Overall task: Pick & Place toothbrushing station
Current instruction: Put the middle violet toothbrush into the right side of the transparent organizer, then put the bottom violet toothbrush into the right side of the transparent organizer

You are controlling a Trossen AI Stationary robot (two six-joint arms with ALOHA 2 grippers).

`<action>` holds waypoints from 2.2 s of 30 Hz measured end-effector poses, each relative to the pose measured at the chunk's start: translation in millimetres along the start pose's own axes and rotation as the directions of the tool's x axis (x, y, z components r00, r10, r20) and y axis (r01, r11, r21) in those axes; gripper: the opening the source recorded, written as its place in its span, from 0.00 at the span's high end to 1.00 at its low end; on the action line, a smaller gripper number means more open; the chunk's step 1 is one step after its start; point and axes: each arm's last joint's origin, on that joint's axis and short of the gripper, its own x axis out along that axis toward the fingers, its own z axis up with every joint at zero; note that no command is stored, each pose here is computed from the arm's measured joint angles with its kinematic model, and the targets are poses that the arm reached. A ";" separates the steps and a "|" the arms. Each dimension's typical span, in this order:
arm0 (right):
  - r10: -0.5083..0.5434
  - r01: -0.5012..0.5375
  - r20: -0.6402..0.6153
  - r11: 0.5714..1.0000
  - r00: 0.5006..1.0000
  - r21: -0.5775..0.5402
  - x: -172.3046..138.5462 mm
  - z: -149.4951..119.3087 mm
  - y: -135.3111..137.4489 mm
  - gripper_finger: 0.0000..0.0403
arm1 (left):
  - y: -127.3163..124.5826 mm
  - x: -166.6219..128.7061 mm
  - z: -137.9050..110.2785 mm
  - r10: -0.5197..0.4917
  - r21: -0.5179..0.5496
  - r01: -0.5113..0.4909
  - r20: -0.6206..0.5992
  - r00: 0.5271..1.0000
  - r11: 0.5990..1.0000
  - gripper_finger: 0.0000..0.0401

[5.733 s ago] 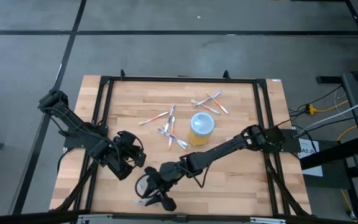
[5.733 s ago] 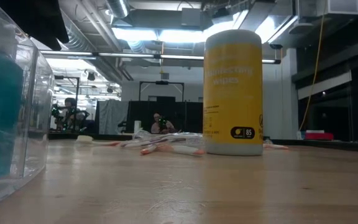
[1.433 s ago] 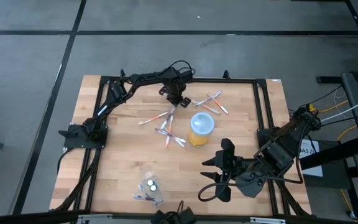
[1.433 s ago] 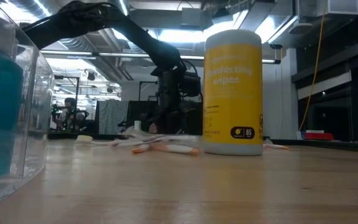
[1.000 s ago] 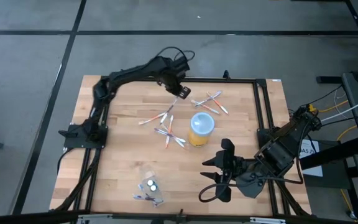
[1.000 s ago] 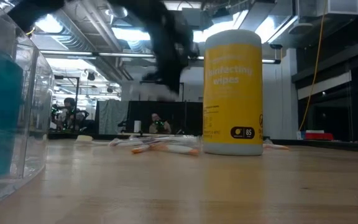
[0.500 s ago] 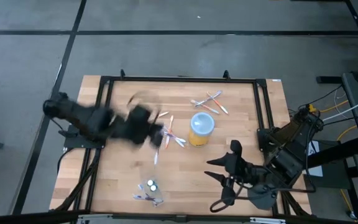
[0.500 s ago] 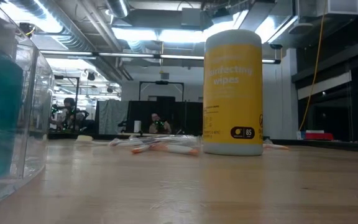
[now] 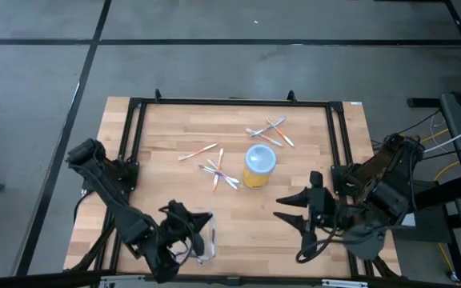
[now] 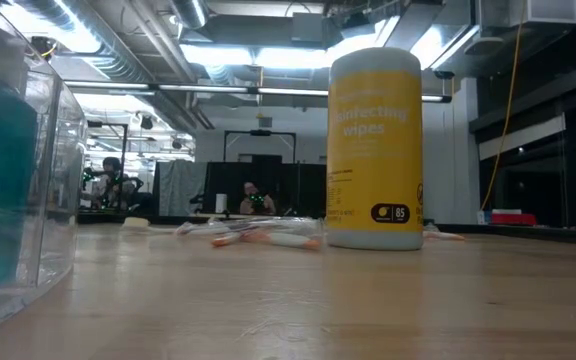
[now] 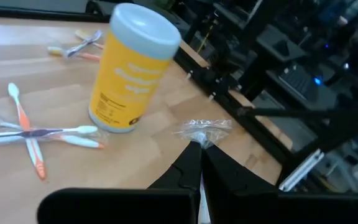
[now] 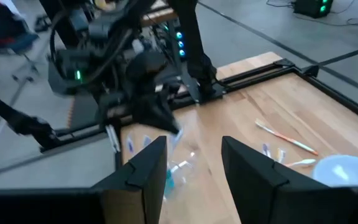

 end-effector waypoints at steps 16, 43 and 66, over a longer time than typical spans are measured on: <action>0.041 -0.045 0.084 0.998 0.996 0.040 -7.0 13.4 3.0 0.62 | -0.6 -16.3 -30.2 -0.030 0.266 0.037 -0.029 0.999 0.963 1.00; 0.054 -0.058 0.098 0.998 0.994 0.037 -7.2 15.5 4.7 0.62 | 6.6 -9.1 -87.9 0.021 0.268 0.029 -0.181 0.983 0.963 0.81; 0.083 -0.087 0.099 0.995 0.992 0.043 -11.1 14.8 8.5 0.62 | -21.2 -36.0 19.5 -0.086 0.428 0.041 0.087 0.993 0.903 0.54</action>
